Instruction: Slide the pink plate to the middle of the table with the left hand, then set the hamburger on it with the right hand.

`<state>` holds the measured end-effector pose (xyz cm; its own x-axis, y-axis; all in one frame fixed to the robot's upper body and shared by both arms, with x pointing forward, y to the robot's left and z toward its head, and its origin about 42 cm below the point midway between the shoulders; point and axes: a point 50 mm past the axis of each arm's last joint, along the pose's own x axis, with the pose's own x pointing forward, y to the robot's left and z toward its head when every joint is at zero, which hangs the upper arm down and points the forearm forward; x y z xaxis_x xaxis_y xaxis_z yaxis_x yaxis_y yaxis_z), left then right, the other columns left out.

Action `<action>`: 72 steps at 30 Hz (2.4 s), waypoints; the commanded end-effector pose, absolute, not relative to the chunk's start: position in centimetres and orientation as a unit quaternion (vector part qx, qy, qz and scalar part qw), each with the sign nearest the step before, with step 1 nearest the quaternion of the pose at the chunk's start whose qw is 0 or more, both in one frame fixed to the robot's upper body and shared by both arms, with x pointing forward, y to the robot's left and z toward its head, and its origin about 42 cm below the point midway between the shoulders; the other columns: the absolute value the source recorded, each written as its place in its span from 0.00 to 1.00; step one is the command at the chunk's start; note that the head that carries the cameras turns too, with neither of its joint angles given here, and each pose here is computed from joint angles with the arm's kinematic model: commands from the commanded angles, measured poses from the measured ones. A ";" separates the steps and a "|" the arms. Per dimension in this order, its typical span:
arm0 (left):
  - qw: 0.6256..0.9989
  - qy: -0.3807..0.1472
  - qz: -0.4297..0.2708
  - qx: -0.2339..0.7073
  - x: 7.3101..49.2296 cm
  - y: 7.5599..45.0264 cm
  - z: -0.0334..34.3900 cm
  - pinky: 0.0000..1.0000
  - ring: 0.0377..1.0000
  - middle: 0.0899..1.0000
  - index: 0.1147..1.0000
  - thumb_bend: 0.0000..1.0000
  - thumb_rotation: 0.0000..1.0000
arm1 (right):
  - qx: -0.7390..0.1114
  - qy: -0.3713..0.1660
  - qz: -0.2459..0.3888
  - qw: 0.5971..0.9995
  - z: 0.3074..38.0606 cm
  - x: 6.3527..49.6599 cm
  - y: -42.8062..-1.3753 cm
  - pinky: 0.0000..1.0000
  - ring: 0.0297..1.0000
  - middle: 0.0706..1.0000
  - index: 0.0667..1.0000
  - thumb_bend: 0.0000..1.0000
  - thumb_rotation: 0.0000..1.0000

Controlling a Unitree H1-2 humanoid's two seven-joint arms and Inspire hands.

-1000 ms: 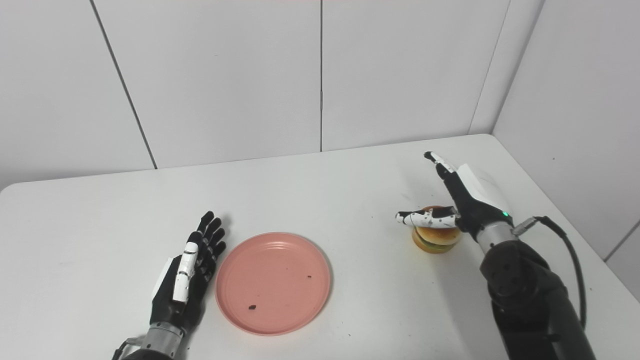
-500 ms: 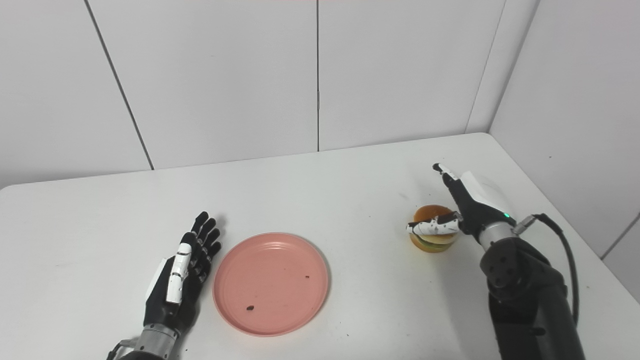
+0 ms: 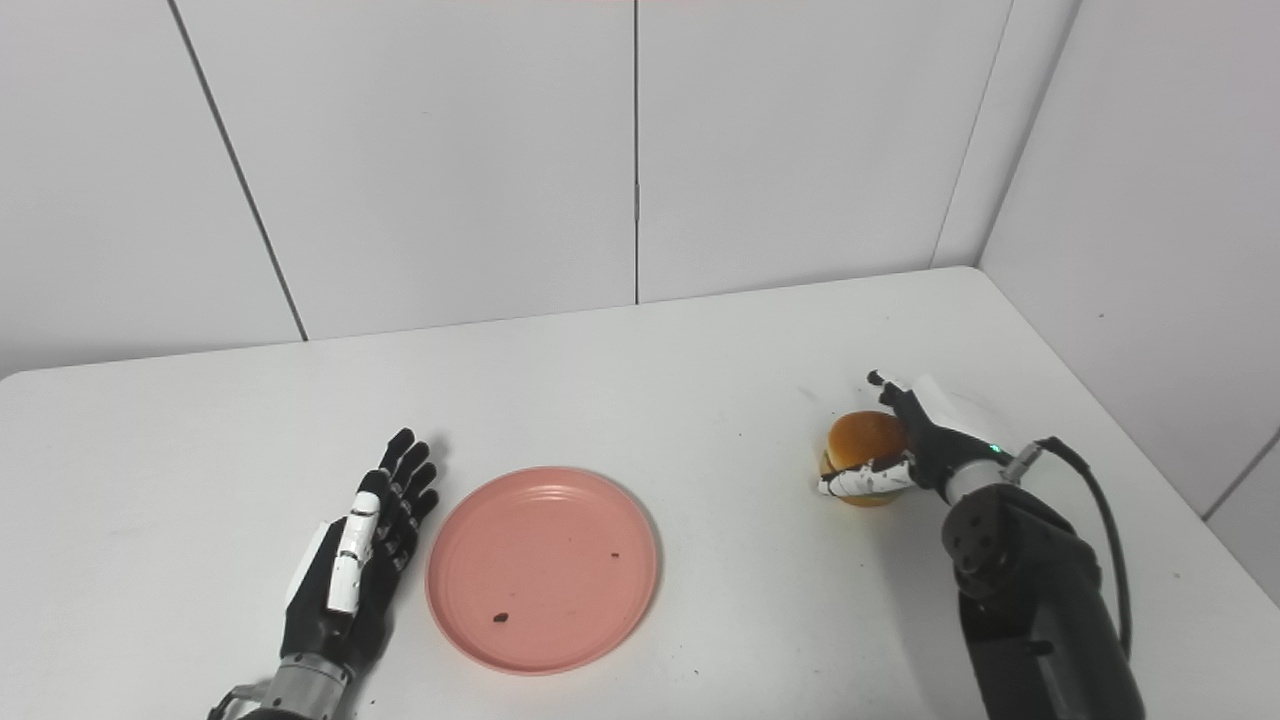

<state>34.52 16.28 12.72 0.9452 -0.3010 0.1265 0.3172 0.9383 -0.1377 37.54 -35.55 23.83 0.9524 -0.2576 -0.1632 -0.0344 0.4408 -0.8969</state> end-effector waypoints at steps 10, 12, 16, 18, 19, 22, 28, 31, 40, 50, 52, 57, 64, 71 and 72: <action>0.986 0.012 -0.141 -0.084 32.2 17.9 9.1 1.00 1.00 1.00 1.00 0.48 1.00 | -0.524 0.111 -0.090 0.840 24.7 39.0 -36.4 0.35 0.43 0.53 0.82 0.83 0.08; 0.987 0.011 -0.139 -0.079 32.2 17.9 9.1 1.00 1.00 1.00 1.00 0.48 1.00 | -0.531 0.095 -0.093 0.837 24.6 38.9 -36.3 0.29 0.38 0.46 0.71 0.62 0.02; 0.987 0.008 -0.142 -0.078 32.2 17.9 9.1 1.00 1.00 1.00 1.00 0.48 1.00 | -0.530 0.071 -0.122 0.836 24.7 38.8 -36.1 0.21 0.38 0.47 0.53 0.53 0.00; 0.987 0.007 -0.139 -0.080 32.2 17.8 9.1 1.00 1.00 1.00 1.00 0.48 1.00 | -0.541 0.057 -0.141 0.827 24.8 38.7 -35.9 0.16 0.38 0.46 0.46 0.52 0.00; 0.987 0.007 -0.138 -0.079 32.2 17.8 9.1 1.00 1.00 1.00 1.00 0.48 1.00 | -0.544 0.048 -0.147 0.824 24.8 38.6 -35.8 0.15 0.38 0.46 0.46 0.52 0.00; 0.987 0.005 -0.140 -0.076 32.2 17.7 9.0 1.00 1.00 1.00 1.00 0.47 1.00 | -0.544 0.033 -0.159 0.824 24.8 38.6 -35.9 0.15 0.39 0.45 0.45 0.52 0.00; 0.987 0.006 -0.141 -0.077 32.1 17.4 9.0 1.00 1.00 1.00 1.00 0.48 1.00 | -0.515 -0.015 -0.192 0.836 25.4 38.5 -35.7 0.20 0.28 0.37 0.45 0.53 0.00; 0.988 0.010 -0.137 -0.072 32.0 17.2 9.1 1.00 1.00 1.00 1.00 0.48 1.00 | -0.464 -0.080 -0.212 0.856 25.9 38.3 -35.3 0.21 0.28 0.36 0.46 0.53 0.00; 0.987 0.012 -0.139 -0.078 31.7 16.4 9.2 1.00 1.00 1.00 1.00 0.47 1.00 | -0.412 -0.188 -0.206 0.867 26.9 37.7 -33.0 0.20 0.25 0.37 0.47 0.52 0.00; 0.987 0.018 -0.132 -0.086 31.6 15.5 9.2 1.00 1.00 1.00 1.00 0.48 1.00 | -0.365 -0.244 -0.172 0.882 27.8 36.8 -29.0 0.17 0.23 0.40 0.48 0.52 0.00; 0.987 0.018 -0.132 -0.087 31.5 15.3 9.1 1.00 1.00 1.00 1.00 0.48 1.00 | -0.359 -0.254 -0.165 0.883 28.1 36.5 -28.4 0.18 0.24 0.41 0.47 0.52 0.00; 0.987 0.024 -0.137 -0.084 31.1 14.6 9.3 1.00 1.00 1.00 1.00 0.50 1.00 | -0.364 -0.276 -0.133 0.880 28.5 35.7 -27.0 0.18 0.24 0.42 0.47 0.52 0.00; 0.987 0.027 -0.141 -0.074 31.0 13.8 9.3 1.00 1.00 1.00 1.00 0.51 1.00 | -0.351 -0.291 -0.079 0.887 28.4 35.3 -25.2 0.21 0.27 0.41 0.47 0.52 0.00; 0.987 0.018 -0.142 -0.074 30.7 13.0 9.3 1.00 1.00 1.00 1.00 0.49 1.00 | -0.342 -0.309 -0.019 0.887 27.7 35.5 -23.5 0.25 0.31 0.40 0.47 0.52 0.00; 0.987 0.019 -0.141 -0.071 30.7 13.0 9.3 1.00 1.00 1.00 1.00 0.49 1.00 | -0.339 -0.312 -0.007 0.888 27.6 35.7 -23.0 0.26 0.31 0.41 0.47 0.52 0.00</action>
